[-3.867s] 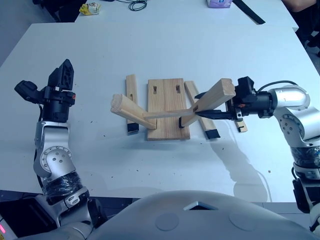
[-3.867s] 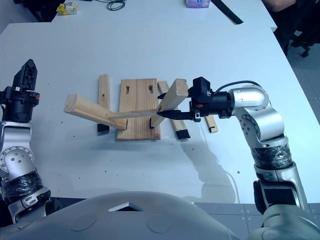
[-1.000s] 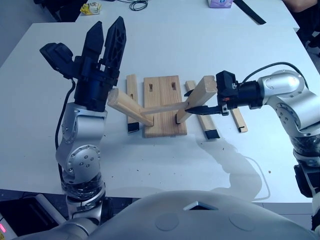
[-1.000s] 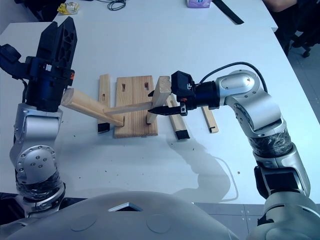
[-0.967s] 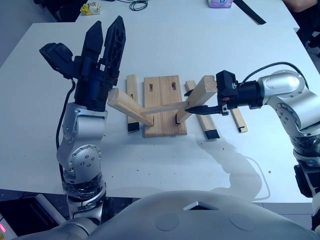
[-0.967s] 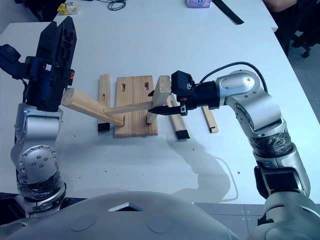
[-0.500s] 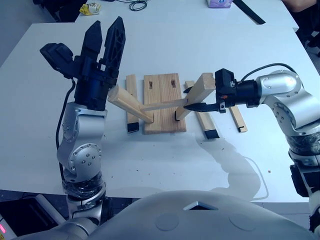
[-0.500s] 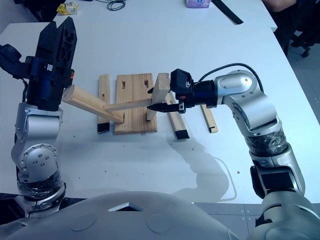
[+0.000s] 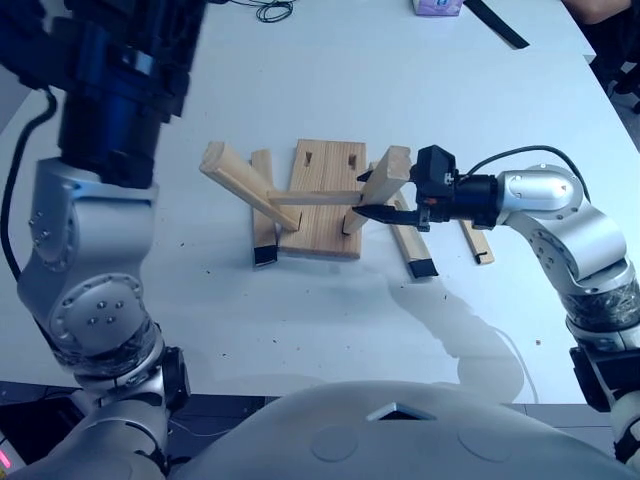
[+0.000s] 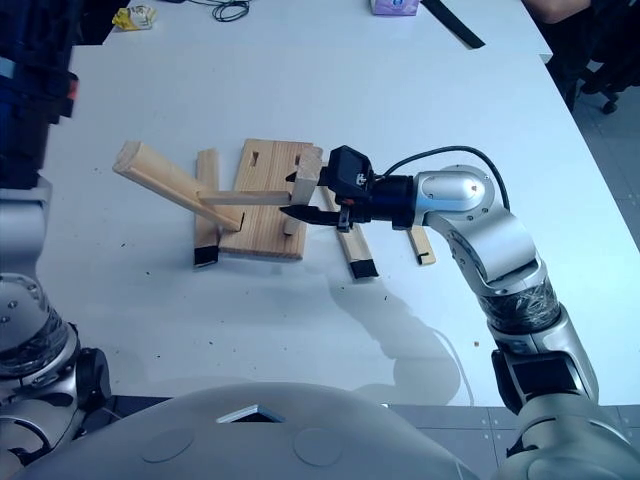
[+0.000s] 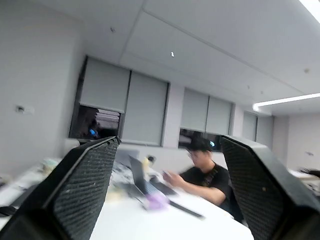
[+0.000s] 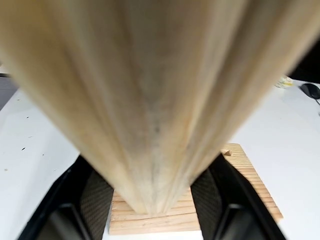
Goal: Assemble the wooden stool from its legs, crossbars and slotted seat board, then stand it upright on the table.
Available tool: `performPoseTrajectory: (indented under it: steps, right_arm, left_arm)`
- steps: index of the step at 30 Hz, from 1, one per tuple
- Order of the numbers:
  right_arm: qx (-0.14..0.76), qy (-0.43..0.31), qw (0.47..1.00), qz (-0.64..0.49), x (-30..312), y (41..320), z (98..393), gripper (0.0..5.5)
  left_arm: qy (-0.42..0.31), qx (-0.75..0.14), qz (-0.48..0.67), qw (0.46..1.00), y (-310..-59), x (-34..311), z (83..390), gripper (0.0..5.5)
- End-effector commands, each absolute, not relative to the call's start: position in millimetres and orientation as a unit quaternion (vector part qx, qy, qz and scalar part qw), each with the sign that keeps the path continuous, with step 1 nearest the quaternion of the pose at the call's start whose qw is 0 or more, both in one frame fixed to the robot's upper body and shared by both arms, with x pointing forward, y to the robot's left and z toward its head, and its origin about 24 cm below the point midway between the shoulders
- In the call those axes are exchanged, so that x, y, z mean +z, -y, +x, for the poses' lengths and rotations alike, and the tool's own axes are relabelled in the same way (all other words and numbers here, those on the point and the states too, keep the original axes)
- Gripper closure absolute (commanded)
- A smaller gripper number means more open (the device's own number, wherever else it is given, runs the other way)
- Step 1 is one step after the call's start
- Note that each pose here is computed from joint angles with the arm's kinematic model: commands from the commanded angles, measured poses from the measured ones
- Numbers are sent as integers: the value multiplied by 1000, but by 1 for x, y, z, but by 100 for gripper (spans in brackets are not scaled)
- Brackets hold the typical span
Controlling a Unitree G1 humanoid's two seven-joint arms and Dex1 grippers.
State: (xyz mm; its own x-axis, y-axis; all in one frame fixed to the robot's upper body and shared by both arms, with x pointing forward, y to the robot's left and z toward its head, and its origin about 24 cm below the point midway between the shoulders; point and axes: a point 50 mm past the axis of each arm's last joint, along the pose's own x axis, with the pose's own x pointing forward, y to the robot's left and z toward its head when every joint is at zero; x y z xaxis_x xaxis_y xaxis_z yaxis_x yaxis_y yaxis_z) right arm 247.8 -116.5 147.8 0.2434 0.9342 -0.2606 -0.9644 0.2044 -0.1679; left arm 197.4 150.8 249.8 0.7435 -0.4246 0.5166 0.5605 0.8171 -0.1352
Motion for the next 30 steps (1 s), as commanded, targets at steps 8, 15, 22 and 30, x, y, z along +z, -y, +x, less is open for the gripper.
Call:
performPoseTrajectory:
  steps: [8,15,22,30]
  right_arm:
    - [557,-130,806,-156,129,125,257,345]
    - [574,-129,788,-183,139,118,262,345]
    - [599,-130,764,-204,149,110,267,345]
    - [619,-137,740,-224,154,107,273,345]
  left_arm:
    - [43,-255,-132,957,-131,186,180,269]
    - [47,-229,-134,963,-123,179,184,378]
    - [35,-201,-136,969,-117,167,180,480]
    - [14,-192,-155,969,-100,156,175,550]
